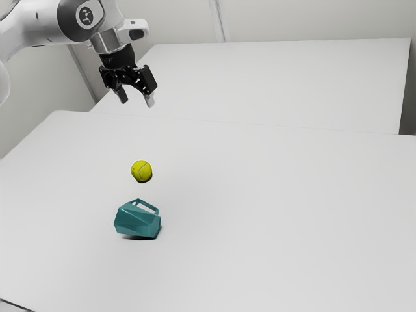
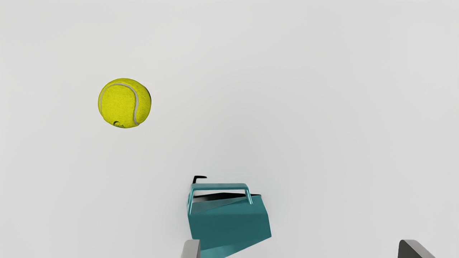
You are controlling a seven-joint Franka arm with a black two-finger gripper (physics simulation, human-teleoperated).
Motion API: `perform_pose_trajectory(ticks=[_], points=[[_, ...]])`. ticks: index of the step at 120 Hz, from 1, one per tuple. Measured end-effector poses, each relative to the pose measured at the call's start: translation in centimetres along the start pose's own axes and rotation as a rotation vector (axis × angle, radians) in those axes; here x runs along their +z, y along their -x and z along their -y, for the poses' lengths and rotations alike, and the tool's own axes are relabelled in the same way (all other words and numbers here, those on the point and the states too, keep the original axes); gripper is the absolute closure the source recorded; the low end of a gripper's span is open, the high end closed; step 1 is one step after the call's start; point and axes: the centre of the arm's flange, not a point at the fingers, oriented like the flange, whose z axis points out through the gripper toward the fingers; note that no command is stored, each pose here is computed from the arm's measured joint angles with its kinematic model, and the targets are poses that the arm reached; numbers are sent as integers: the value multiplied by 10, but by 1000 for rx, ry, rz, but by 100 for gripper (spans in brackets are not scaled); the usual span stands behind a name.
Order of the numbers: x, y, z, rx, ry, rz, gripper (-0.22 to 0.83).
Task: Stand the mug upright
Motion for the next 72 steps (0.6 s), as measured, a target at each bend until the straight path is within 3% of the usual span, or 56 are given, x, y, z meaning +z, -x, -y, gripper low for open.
perform_pose_trajectory(ticks=[52,72], points=[[1,2,-5,8,4,4,0],[7,27,-4,-17,122,32,0]])
